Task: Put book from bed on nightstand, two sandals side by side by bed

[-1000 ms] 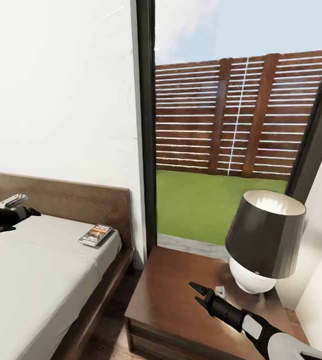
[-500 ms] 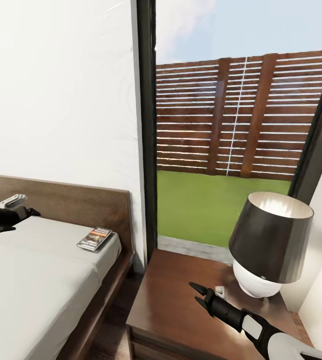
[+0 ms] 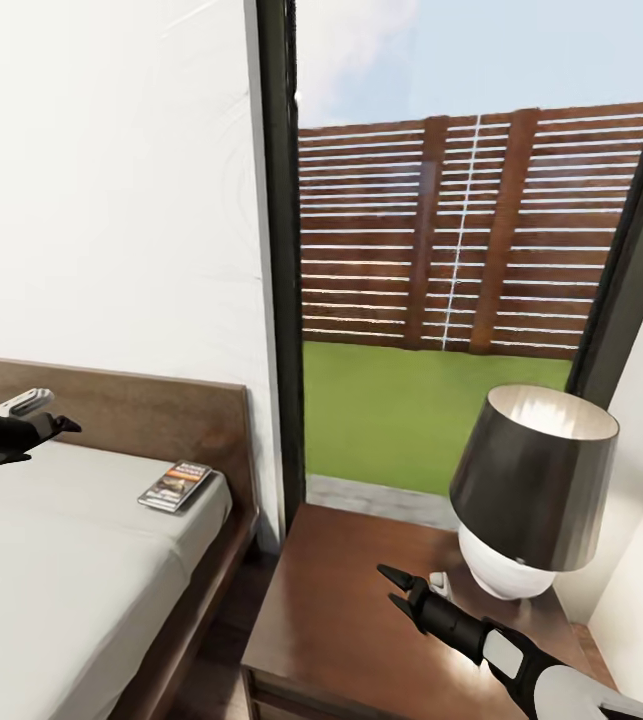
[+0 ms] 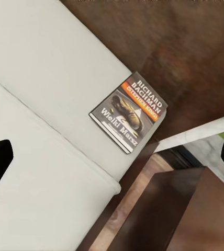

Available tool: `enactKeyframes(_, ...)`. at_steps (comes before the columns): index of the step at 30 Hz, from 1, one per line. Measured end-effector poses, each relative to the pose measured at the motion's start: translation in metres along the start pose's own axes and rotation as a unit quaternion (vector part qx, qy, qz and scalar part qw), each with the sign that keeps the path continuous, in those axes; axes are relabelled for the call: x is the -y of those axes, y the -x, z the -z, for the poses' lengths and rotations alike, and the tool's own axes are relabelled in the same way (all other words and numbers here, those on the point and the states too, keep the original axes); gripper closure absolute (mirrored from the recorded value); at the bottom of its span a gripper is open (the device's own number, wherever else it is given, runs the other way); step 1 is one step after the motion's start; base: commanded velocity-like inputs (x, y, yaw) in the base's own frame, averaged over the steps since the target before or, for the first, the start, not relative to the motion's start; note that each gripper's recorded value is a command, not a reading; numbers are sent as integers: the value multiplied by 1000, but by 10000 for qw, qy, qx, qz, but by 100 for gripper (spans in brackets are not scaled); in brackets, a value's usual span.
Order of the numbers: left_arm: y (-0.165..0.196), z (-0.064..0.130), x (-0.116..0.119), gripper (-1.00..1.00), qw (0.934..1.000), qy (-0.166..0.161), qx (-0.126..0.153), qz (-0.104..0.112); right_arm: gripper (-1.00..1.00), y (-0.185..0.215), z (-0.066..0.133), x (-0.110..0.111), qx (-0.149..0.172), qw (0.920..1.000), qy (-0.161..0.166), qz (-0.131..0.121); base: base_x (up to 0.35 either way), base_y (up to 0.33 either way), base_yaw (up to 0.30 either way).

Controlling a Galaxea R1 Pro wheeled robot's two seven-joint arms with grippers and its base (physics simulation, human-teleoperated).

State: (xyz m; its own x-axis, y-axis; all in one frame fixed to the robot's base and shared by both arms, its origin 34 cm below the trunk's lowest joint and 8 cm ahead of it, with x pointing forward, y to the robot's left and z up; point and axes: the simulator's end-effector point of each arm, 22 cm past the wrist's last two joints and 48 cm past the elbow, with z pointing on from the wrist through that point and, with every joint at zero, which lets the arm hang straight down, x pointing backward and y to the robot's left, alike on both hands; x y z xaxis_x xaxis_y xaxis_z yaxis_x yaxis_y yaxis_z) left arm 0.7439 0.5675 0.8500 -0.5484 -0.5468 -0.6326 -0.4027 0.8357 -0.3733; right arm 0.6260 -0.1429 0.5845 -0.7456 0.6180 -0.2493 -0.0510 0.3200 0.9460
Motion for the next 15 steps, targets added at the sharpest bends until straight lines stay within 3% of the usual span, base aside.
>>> enactKeyframes(15,0,0,0,-100,10000,-2,0,3,-100,0,0,0,2,10000,-3,2,66,18,-2)
